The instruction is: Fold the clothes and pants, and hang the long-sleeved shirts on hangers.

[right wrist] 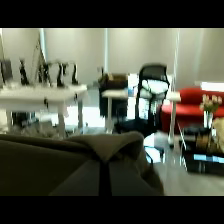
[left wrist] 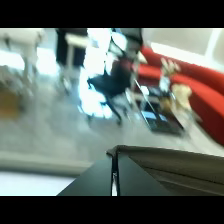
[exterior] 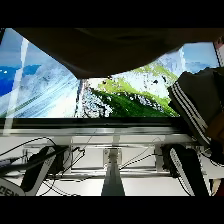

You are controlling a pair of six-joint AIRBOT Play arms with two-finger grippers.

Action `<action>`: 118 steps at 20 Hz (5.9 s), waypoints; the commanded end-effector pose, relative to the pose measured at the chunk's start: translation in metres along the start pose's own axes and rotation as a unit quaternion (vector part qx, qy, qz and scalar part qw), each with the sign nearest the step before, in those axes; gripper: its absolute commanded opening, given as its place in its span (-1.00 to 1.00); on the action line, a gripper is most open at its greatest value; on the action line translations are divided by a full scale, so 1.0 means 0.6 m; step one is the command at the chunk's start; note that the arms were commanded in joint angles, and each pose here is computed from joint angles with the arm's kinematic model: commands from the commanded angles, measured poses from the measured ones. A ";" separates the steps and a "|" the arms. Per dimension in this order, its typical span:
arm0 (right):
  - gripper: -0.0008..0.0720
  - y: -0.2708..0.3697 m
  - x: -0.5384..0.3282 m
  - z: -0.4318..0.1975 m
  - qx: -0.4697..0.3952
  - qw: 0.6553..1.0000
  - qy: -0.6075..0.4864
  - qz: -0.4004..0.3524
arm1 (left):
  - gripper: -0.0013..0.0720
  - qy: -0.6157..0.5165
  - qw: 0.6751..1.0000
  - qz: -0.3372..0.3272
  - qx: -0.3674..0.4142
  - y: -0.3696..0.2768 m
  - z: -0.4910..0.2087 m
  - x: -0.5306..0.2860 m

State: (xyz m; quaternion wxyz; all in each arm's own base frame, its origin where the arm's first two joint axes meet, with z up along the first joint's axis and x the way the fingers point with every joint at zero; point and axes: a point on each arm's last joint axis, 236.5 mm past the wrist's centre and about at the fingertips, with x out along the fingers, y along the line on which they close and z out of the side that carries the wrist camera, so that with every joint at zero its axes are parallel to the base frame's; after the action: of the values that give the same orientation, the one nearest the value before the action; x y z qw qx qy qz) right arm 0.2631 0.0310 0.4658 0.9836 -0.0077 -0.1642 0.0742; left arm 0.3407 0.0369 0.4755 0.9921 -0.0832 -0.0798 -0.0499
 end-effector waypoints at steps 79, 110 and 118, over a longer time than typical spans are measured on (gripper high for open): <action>-0.94 0.023 0.109 0.088 -0.036 0.994 0.086 0.054 | -0.94 -0.185 0.973 0.123 0.055 0.041 0.108 -0.100; -0.94 -0.015 0.306 -0.870 0.149 0.814 0.559 0.059 | -0.94 0.341 0.931 0.123 -0.041 0.268 -0.760 0.250; -0.94 -0.014 0.263 -0.912 0.136 0.788 0.597 0.059 | -0.94 0.404 0.908 0.093 -0.063 0.240 -0.820 0.222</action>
State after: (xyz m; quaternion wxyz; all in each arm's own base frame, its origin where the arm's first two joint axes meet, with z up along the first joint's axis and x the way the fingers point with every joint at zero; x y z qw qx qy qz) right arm 0.5958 0.0518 0.0158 0.8791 0.0780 0.4502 0.1359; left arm 0.5665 0.0921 0.0118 0.9418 -0.1199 0.3132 0.0242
